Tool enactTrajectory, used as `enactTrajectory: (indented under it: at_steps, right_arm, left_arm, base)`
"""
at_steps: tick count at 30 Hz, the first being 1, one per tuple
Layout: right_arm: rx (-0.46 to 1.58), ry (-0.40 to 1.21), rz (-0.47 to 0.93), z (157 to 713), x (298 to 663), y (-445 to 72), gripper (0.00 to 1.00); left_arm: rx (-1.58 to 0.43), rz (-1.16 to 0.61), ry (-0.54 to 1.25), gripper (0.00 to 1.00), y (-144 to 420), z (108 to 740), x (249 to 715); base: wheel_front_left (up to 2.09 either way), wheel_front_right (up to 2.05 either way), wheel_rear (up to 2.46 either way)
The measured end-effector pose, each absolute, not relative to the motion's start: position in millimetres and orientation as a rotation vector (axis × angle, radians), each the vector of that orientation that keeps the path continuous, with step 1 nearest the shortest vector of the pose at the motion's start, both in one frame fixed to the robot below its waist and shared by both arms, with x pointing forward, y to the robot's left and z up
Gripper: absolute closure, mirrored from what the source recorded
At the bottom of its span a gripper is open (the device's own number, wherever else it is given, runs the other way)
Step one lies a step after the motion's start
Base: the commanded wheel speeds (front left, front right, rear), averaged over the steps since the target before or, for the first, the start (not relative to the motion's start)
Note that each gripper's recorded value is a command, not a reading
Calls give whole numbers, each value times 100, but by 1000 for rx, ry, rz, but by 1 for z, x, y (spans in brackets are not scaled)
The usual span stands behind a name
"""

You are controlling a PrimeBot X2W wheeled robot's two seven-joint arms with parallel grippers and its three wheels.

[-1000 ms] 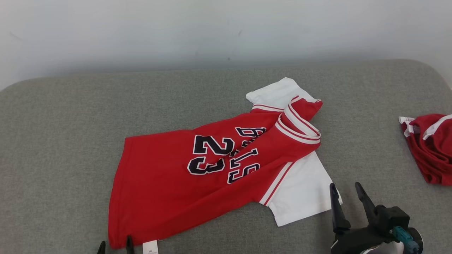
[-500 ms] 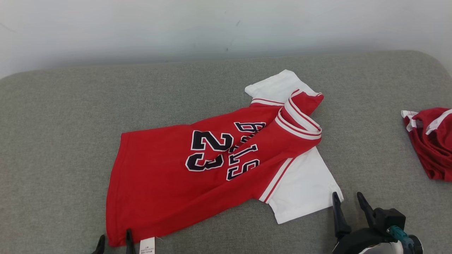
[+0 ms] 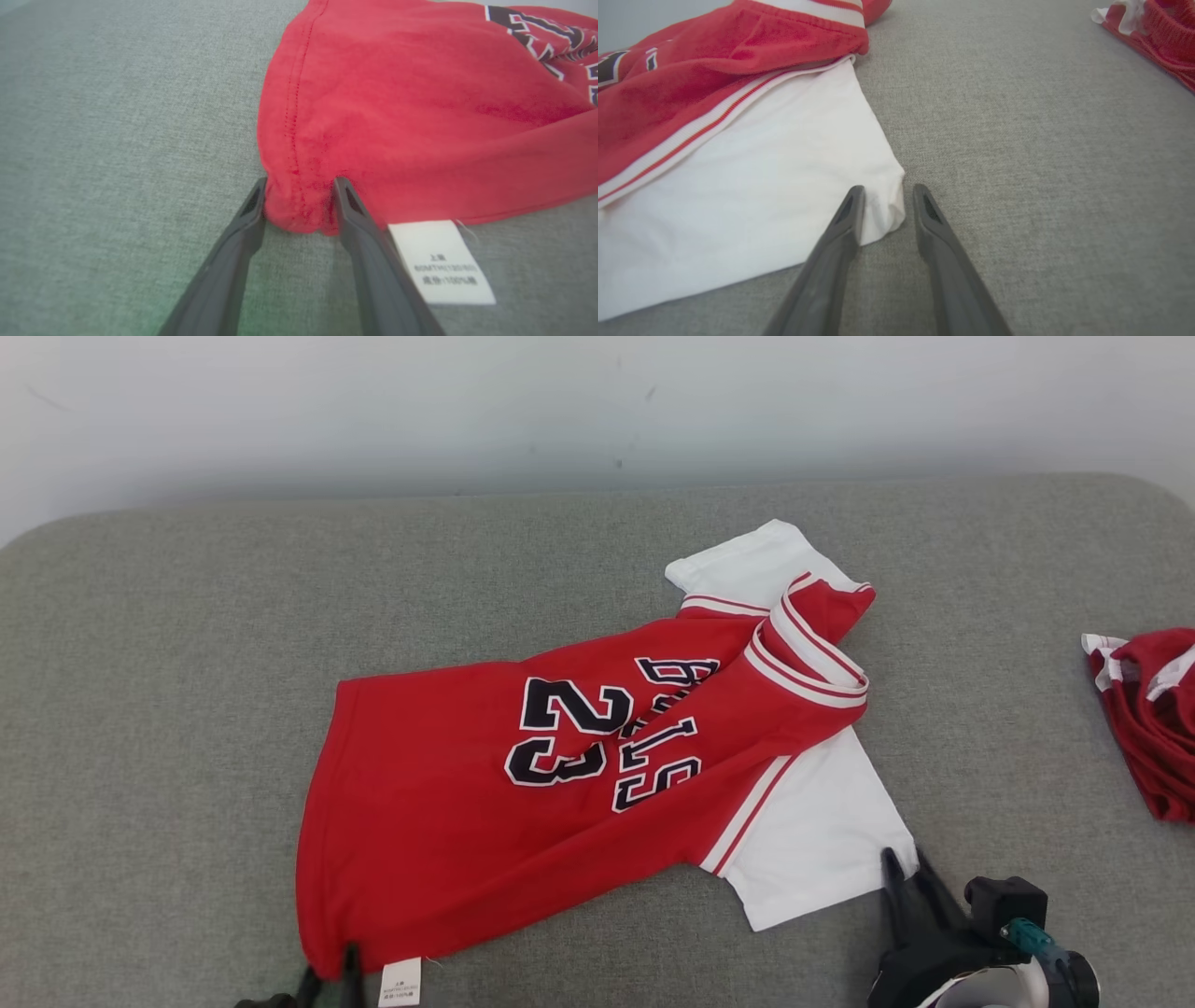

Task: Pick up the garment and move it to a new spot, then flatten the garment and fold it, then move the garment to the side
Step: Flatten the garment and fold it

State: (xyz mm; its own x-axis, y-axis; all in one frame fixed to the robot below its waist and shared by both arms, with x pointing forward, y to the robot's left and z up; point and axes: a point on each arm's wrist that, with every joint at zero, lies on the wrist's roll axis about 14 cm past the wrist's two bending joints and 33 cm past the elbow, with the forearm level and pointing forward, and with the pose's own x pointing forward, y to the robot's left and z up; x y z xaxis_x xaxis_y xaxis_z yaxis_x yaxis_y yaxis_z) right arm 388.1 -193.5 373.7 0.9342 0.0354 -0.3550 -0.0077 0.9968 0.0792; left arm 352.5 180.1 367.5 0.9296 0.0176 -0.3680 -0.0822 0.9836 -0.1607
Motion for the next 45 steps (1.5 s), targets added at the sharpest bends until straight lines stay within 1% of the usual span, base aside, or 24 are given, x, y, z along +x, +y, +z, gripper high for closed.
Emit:
enactTrajectory:
  at_steps: [1,3,7,13,15,20,26,31,35,38,40,45]
  right_arm:
    - [78,364,25,374,388,-192,100]
    - [83,349,28,378,390,-191,100]
    - [93,293,20,394,397,-193,100]
    - [133,76,5,459,411,-199,100]
    - [150,-10,12,486,414,-197,100]
    - [198,-249,53,567,420,-190,100]
    - [172,-524,98,668,425,-197,100]
    - [108,-729,133,748,419,-201,100]
    - [36,-835,158,794,414,-201,100]
    - [-26,-872,177,815,417,-198,100]
    - [-52,-874,176,822,423,-199,100]
    - [-113,-848,180,825,447,-201,100]
  left_arm:
    - [-180,47,379,100,179,366,351]
    - [-187,36,368,100,177,370,352]
    - [-190,32,289,100,180,391,363]
    - [-171,10,108,100,186,446,378]
    - [-147,-1,26,100,188,472,384]
    - [-56,-46,-266,100,190,570,400]
    - [89,-94,-494,100,196,657,413]
    - [224,-116,-695,100,200,738,414]
    - [302,-139,-744,100,199,767,420]
    - [337,-150,-774,100,198,786,426]
    - [359,-158,-786,100,196,794,431]
    - [360,-192,-753,100,185,788,458]
  base:
    - [0,0,0]
    - [0,0,0]
    - [0,0,0]
    - [0,0,0]
    - [0,0,0]
    - [0,0,0]
    - [0,0,0]
    - [0,0,0]
    - [0,0,0]
    - [0,0,0]
    - [0,0,0]
    - [0,0,0]
